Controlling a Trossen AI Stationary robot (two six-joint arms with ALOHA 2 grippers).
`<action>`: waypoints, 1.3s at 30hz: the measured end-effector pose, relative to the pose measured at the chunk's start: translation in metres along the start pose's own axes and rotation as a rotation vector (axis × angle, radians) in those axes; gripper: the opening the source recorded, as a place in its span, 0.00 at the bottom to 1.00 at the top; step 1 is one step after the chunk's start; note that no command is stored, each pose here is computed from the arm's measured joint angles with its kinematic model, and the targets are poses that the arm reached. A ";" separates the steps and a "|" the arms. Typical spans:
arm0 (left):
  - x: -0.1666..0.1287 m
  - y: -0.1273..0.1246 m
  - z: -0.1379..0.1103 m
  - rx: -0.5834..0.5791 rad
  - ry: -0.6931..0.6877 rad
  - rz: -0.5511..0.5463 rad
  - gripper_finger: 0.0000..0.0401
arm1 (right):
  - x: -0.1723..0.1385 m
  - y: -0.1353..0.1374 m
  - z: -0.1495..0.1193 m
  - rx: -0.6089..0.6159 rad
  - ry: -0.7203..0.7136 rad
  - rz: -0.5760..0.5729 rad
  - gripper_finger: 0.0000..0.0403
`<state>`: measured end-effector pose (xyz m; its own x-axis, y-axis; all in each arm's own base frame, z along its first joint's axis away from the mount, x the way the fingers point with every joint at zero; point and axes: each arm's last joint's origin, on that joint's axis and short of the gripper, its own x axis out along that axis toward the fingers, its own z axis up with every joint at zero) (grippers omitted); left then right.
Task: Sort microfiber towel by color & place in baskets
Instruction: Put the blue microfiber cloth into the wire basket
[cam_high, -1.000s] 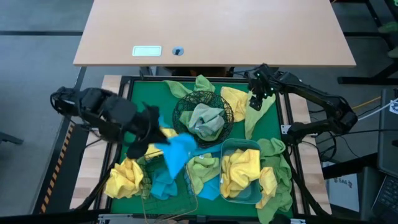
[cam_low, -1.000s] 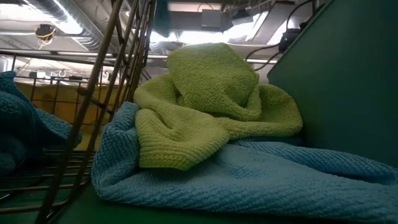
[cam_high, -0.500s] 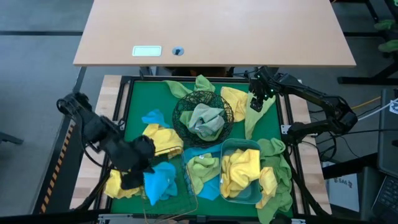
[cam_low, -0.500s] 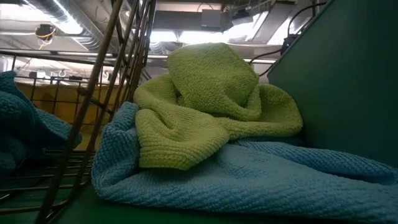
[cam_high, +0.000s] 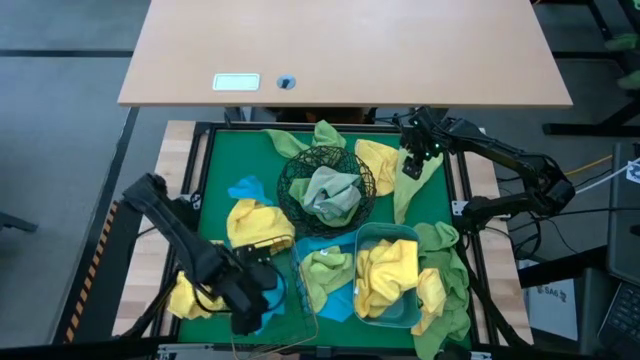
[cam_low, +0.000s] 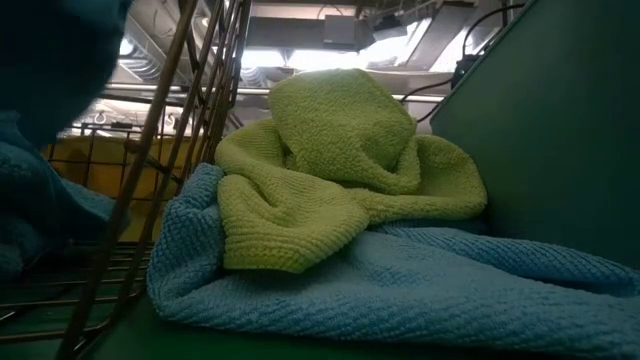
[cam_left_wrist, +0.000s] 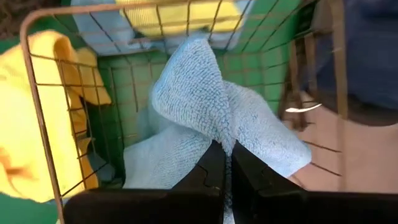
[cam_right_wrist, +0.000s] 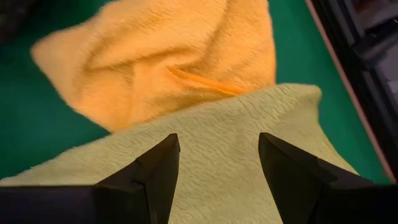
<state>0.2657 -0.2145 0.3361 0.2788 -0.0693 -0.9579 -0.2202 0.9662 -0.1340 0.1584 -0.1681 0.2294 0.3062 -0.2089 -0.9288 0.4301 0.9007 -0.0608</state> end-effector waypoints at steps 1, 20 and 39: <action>0.007 -0.003 0.001 0.003 0.012 0.017 0.00 | 0.000 0.000 -0.001 0.000 0.011 -0.014 0.54; 0.102 -0.023 0.010 -0.138 0.134 0.219 0.25 | 0.008 -0.007 0.000 0.000 0.093 -0.163 0.54; 0.105 -0.017 0.027 -0.205 0.195 0.103 0.31 | 0.063 -0.013 0.001 0.033 0.284 -0.113 0.54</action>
<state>0.3237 -0.2315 0.2446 0.0646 -0.0395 -0.9971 -0.4274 0.9019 -0.0634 0.1734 -0.1931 0.1716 0.0068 -0.1883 -0.9821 0.4772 0.8637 -0.1623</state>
